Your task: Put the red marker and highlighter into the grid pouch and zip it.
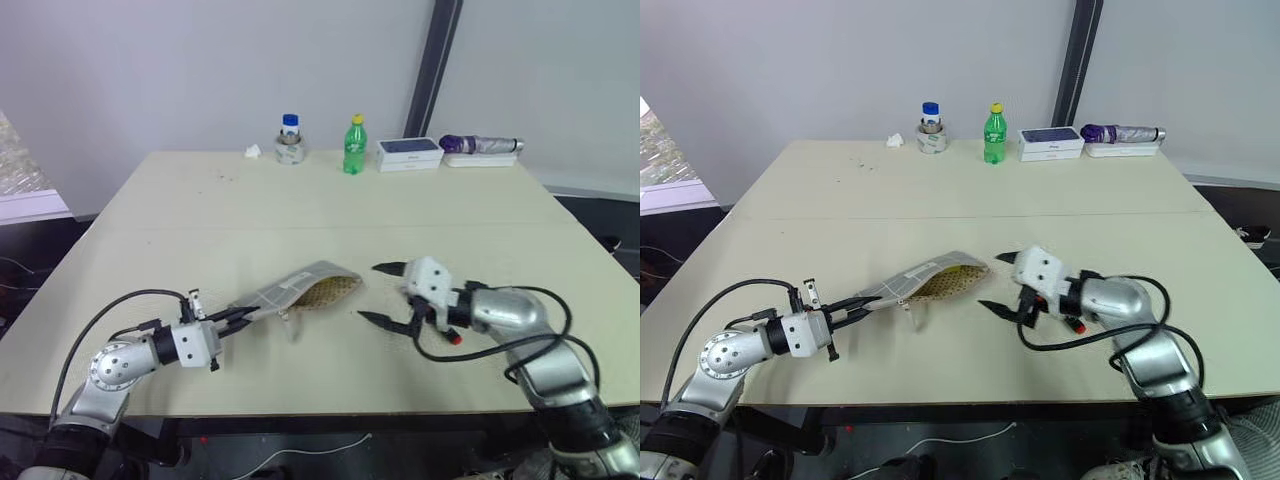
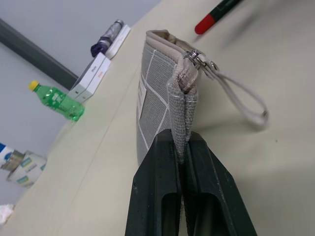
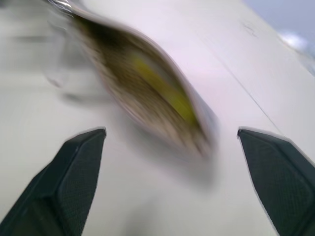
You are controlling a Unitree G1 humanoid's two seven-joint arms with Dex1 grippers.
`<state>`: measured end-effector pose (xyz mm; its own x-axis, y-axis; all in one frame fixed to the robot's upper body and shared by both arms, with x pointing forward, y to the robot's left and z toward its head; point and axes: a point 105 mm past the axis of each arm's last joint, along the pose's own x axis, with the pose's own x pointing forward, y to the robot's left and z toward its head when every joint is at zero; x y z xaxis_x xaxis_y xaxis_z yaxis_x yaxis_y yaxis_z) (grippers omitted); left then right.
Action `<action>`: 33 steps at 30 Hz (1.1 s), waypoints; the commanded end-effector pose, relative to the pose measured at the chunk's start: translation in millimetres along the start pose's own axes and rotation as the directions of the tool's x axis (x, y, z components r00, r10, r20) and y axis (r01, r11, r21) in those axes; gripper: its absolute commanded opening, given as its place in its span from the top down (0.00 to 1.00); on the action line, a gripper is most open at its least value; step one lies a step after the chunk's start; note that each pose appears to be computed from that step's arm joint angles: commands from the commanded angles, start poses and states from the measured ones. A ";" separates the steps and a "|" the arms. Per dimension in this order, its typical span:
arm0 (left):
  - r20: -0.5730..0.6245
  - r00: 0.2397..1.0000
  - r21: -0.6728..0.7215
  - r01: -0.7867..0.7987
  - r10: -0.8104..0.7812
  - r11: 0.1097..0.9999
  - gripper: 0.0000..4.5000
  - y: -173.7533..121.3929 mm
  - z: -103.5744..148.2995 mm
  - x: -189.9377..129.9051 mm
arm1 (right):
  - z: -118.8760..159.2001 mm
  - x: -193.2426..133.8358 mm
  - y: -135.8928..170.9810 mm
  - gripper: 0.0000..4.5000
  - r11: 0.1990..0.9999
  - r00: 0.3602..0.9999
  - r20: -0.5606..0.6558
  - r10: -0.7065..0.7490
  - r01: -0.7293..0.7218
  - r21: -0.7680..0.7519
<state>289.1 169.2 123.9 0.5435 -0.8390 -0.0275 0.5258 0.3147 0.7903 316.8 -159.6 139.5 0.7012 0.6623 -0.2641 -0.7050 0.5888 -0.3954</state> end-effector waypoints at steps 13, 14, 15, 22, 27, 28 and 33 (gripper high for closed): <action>0.054 0.999 0.050 0.002 -0.005 0.999 1.00 1.6 2.2 18.4 | -66.0 -45.7 1.4 0.20 0.857 0.916 -0.311 -0.254 0.362 0.366; 0.055 0.998 0.051 0.004 -0.006 0.999 1.00 1.7 1.9 18.7 | -67.4 -46.2 2.2 0.29 0.854 0.914 -0.320 -0.250 0.363 0.372; 0.056 0.998 0.054 0.011 -0.014 0.998 1.00 0.6 1.7 19.2 | -67.6 -45.9 6.7 0.42 0.835 0.920 -0.319 -0.228 0.353 0.421; 0.072 0.997 0.054 0.014 -0.017 0.998 1.00 -4.3 4.3 22.7 | -16.1 -30.0 26.5 0.91 0.938 0.992 -0.088 -0.087 0.111 0.329; 0.073 0.997 0.055 0.009 -0.013 0.998 1.00 -5.1 4.3 24.1 | 7.7 -27.0 46.4 0.91 0.985 0.997 0.011 0.077 -0.078 0.153; 0.075 0.997 0.056 0.008 -0.012 0.998 1.00 -5.2 4.8 25.1 | 8.8 -25.6 46.1 0.91 0.988 0.996 0.014 0.084 -0.085 0.131; 0.094 0.996 0.063 0.003 -0.009 0.998 1.00 -5.9 10.1 30.6 | 4.8 -11.1 44.4 0.91 0.991 0.994 -0.018 0.110 -0.109 0.077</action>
<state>296.5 141.8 113.0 0.4888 -0.8724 -0.0106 0.5208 0.2820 0.8058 274.2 -140.7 124.2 0.6226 0.7125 -0.3237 -0.7825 0.5705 -0.2493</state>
